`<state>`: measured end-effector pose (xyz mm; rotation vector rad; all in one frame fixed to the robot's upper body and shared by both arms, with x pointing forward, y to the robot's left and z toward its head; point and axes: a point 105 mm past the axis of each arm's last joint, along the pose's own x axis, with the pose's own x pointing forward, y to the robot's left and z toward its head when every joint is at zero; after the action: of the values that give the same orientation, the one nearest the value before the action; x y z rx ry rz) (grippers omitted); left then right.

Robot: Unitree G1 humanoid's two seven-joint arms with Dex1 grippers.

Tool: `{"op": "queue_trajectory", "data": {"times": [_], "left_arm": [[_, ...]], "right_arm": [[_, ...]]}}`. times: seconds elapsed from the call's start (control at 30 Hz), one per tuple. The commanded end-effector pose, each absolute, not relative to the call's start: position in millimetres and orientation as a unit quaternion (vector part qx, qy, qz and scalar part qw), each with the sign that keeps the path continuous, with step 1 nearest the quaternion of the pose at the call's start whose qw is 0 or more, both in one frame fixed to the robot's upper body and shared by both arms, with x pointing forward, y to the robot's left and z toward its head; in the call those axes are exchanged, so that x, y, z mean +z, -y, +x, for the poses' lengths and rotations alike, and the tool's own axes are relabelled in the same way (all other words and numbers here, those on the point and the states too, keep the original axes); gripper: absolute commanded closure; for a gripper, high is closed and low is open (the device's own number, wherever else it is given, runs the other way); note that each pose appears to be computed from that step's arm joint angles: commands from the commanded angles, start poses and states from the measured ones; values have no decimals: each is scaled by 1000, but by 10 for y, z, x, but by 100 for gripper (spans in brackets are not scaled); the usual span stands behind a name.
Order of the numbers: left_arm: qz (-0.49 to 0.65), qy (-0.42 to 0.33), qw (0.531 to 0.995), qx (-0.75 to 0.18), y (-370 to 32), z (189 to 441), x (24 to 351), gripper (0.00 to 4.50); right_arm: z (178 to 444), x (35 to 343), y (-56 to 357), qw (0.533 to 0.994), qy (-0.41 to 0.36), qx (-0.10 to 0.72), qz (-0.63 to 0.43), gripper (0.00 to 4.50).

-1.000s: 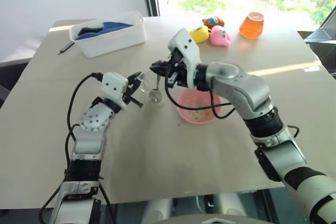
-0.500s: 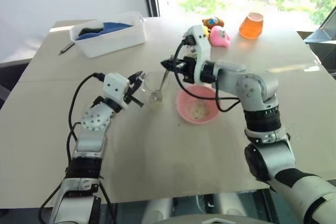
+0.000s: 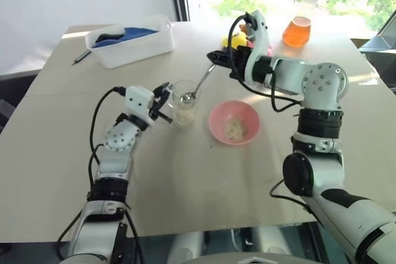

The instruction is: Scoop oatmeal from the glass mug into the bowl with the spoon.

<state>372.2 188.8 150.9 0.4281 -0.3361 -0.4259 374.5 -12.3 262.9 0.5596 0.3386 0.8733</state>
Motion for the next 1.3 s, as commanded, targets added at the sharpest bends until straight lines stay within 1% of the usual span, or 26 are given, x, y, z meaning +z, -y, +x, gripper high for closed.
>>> {"op": "queue_trajectory", "data": {"times": [0.03,0.27,0.57,0.8,1.03,1.3], "left_arm": [[203,118,945,-225,-1831,3716,1211,440],[158,140,950,-230,-1728,3747,1256,440],[158,158,944,-243,-1616,3733,1284,440],[163,168,940,-247,-1571,3737,1284,440],[165,173,939,-249,-1544,3734,1276,440],[167,172,940,-244,-1566,3733,1254,440]], "right_arm": [[3761,2786,223,854,-147,408,287,450],[3819,2786,420,850,-164,379,328,450],[3834,2852,541,838,-165,360,375,450],[3835,2878,659,839,-164,346,388,450],[3797,2988,831,832,-150,346,406,450],[3685,3013,1072,827,-139,344,423,450]]}}
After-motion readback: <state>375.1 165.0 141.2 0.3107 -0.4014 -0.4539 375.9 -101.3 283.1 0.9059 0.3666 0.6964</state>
